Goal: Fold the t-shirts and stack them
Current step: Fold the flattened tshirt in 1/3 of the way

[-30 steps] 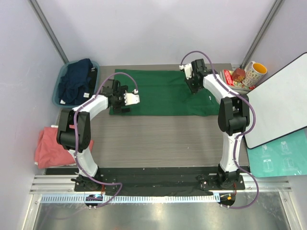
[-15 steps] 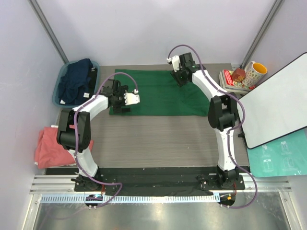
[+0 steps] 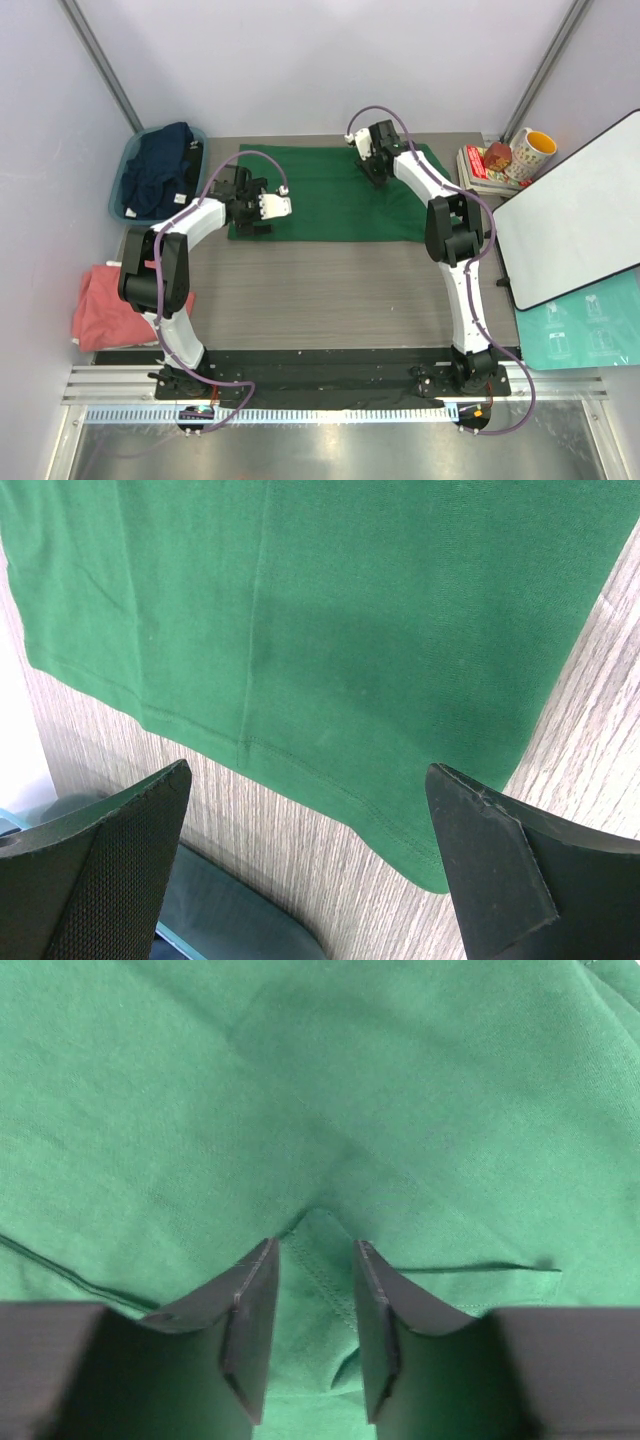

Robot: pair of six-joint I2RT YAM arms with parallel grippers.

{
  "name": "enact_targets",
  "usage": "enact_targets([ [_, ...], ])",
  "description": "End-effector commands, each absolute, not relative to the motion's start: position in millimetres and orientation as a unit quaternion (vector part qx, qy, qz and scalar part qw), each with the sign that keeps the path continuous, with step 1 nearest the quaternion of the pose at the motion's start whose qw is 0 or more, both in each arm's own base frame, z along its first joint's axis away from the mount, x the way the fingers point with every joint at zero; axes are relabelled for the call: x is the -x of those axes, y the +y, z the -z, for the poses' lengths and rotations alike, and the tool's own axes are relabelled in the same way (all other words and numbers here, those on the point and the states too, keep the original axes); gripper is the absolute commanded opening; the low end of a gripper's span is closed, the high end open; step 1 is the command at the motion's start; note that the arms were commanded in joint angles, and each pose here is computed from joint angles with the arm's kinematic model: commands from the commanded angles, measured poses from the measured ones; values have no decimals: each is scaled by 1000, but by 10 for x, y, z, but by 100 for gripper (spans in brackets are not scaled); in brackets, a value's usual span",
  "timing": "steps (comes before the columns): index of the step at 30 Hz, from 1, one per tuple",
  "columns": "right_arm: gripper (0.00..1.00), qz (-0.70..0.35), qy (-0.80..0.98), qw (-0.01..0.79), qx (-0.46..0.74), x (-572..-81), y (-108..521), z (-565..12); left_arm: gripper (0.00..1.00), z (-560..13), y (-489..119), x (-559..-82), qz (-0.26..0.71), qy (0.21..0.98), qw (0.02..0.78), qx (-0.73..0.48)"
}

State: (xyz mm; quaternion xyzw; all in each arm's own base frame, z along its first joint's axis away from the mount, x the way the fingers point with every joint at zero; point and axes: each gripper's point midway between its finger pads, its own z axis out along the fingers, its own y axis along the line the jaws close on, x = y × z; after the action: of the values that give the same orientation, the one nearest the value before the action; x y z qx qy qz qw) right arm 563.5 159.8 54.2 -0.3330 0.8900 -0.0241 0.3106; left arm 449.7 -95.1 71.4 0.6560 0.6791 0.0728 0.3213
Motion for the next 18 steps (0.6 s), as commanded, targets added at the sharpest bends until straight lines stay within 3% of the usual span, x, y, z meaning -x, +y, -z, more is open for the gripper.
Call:
enact_targets([
  [1,38,37,875,345,336,-5790,1603,-788,100,-886,-1029,-4598,-78,670,353,-648],
  [10,50,30,872,347,343,-5848,1649,-735,100,-875,-1059,-4624,-73,669,355,-649],
  [18,50,33,870,345,351,-5899,1661,-636,100,-891,-1064,-4644,-74,668,356,-649],
])
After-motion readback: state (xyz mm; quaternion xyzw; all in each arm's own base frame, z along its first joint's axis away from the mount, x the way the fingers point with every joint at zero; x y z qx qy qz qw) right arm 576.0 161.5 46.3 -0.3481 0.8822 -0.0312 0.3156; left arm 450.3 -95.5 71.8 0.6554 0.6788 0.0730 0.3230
